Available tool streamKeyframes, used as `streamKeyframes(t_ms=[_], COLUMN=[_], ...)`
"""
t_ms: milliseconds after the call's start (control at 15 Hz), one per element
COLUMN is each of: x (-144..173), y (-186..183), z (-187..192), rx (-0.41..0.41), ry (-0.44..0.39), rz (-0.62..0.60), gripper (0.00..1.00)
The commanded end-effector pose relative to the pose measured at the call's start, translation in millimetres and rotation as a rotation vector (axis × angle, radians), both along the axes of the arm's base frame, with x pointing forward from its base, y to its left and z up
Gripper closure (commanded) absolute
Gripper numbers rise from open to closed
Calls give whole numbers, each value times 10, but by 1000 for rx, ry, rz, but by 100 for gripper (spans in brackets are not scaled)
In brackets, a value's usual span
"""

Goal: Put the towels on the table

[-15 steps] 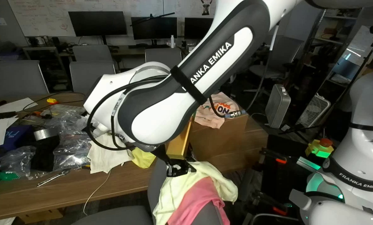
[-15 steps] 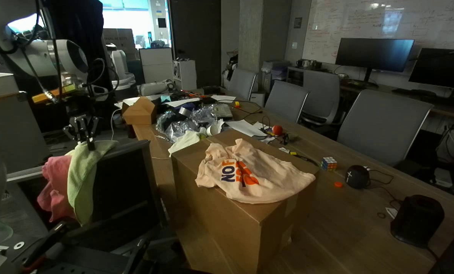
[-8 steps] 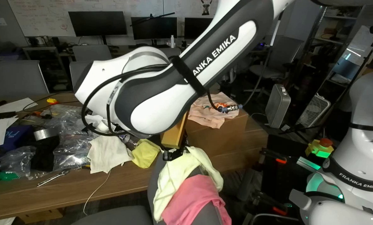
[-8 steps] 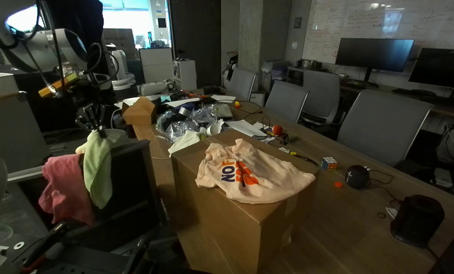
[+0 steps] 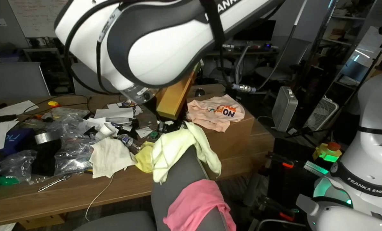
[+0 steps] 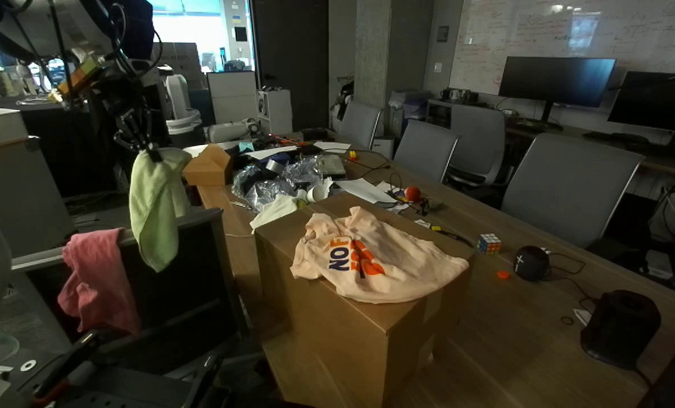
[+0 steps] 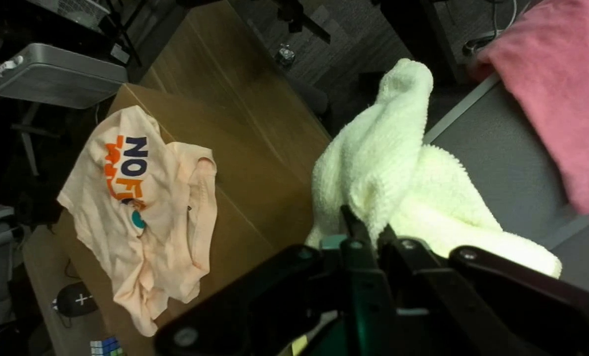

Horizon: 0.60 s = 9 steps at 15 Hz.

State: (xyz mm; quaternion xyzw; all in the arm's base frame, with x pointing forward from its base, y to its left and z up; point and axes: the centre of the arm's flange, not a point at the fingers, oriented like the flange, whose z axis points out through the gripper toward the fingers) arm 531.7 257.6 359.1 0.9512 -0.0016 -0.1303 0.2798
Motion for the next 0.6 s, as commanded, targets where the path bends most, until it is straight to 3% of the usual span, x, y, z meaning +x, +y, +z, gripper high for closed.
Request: streamKeyframes(t_ms=[0, 200, 533], x=[23, 119, 232], y=[-179, -527, -1659], z=[509, 867, 1441], rx=[-31, -37, -6], ry=[-81, -128, -216], rz=[-57, -143, -374], gripper=[99, 99, 99])
